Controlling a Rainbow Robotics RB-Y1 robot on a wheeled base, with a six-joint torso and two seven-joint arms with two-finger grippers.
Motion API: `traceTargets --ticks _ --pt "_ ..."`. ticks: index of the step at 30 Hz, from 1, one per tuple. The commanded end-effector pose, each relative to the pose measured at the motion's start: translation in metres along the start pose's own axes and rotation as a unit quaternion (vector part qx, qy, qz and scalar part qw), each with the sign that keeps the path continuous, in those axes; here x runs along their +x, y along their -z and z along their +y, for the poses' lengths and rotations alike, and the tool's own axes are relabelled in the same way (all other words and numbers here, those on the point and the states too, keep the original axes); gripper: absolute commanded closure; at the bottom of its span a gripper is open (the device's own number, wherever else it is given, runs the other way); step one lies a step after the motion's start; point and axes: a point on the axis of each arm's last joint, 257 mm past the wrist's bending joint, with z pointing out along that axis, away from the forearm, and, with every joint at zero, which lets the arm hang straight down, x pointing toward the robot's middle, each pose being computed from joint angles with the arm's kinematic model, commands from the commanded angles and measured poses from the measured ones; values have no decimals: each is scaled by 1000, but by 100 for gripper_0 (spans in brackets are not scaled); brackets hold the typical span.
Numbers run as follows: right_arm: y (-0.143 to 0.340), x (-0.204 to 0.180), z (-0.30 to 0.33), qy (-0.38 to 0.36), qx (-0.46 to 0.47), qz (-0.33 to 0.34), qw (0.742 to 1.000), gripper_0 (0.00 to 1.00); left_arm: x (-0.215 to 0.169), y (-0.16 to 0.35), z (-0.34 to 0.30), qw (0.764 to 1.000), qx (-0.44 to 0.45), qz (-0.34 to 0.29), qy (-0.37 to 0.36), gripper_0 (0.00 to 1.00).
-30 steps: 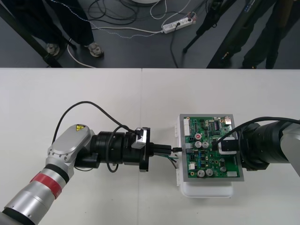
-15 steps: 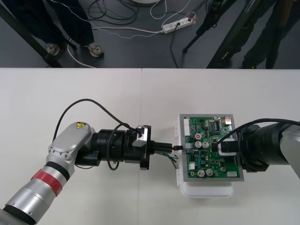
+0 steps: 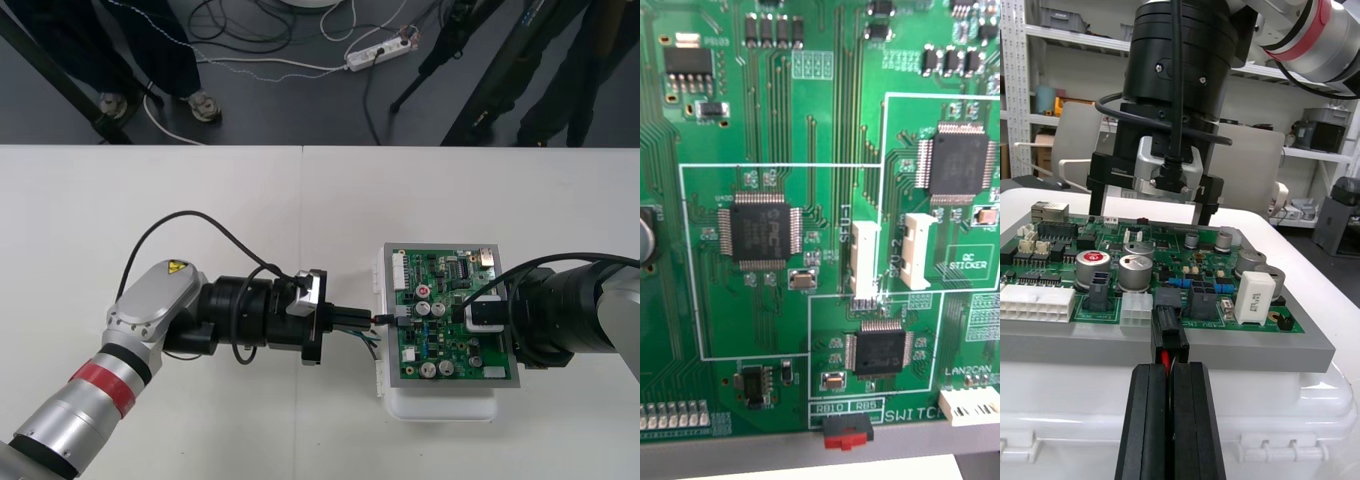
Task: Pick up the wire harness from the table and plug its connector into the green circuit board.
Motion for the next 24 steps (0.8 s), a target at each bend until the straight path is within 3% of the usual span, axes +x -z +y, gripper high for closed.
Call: traceTargets --ticks 1,24 --pt "2 -24 9 -11 -3 -24 1000 0 -15 -25 0 1000 23 -8 -18 100" --pt "2 -25 10 -11 -6 -27 1000 0 -12 -24 1 1000 22 -2 -14 100"
